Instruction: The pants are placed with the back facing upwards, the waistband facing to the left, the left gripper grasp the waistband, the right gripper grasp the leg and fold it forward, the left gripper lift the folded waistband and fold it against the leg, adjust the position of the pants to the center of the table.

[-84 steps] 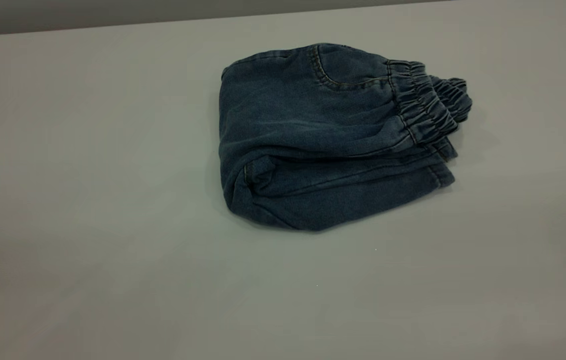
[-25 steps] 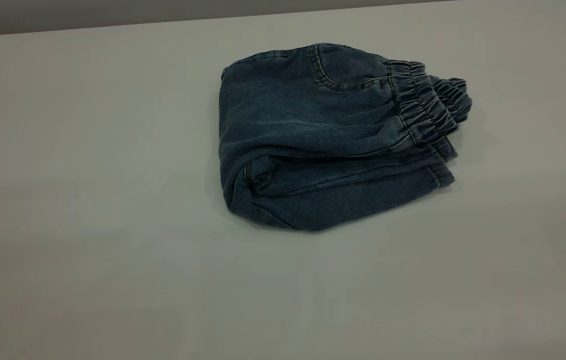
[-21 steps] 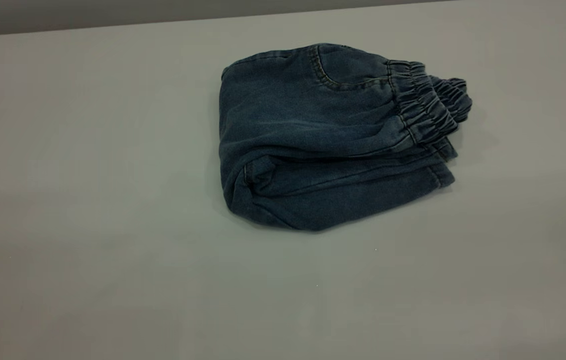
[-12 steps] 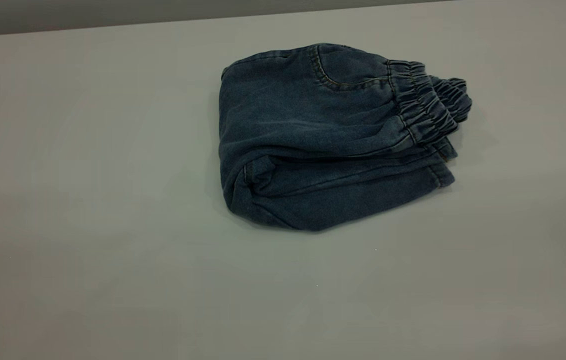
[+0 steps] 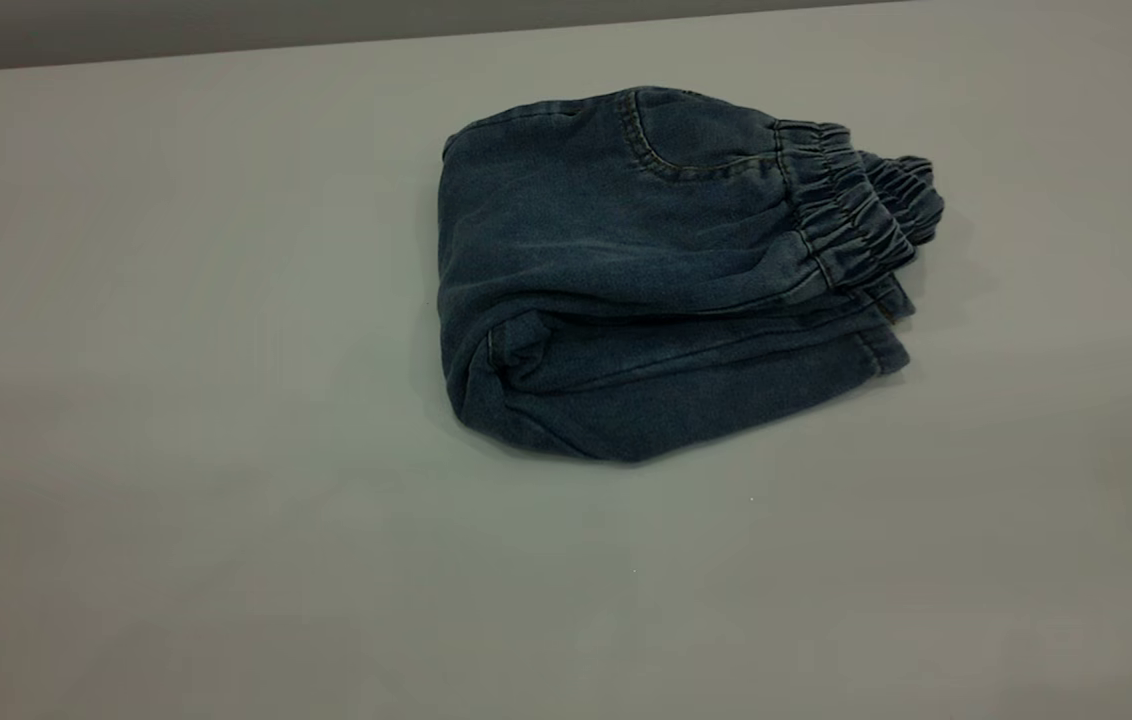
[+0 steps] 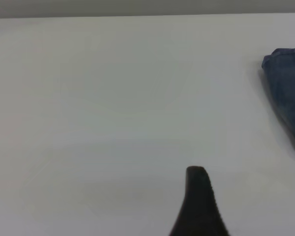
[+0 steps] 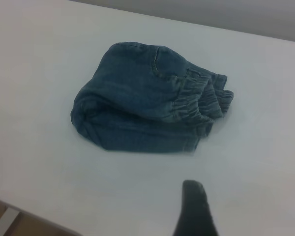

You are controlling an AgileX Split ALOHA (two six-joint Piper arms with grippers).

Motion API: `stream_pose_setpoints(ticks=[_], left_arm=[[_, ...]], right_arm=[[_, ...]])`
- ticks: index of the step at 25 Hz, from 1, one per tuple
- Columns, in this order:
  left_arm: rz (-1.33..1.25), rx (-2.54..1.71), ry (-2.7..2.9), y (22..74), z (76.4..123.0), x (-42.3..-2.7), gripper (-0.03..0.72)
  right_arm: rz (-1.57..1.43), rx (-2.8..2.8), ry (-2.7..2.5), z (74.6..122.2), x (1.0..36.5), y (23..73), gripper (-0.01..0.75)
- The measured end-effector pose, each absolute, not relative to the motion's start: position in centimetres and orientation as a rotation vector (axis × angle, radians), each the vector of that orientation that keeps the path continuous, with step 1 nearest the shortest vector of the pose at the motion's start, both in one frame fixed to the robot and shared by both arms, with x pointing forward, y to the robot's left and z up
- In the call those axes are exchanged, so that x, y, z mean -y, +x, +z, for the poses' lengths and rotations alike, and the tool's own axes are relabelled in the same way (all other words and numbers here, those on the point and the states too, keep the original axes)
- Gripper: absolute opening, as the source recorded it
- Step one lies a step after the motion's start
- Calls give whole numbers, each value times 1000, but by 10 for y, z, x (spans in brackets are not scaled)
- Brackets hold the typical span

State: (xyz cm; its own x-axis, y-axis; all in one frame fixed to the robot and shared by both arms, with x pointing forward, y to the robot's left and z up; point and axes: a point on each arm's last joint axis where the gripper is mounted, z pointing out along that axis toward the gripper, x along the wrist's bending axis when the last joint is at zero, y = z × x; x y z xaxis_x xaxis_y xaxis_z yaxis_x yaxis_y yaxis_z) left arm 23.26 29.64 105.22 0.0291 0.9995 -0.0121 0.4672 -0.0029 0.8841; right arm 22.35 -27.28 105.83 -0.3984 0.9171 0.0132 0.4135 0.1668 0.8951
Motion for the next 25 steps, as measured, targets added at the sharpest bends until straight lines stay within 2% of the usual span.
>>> stream_pose_setpoints(ticks=[9,17,25], left_arm=[[923,-1538,1570,233,1052,-297,464],[950,-1526,1596,233,1052,-298,464],[951,-1526,1596,233,1052,-298,464]], right_arm=[[1182,-1896,1255,1058,273,224,425],[969,-1836,1241,1056,288,228,425],[996,-1843,1243,1056,286,227,425]])
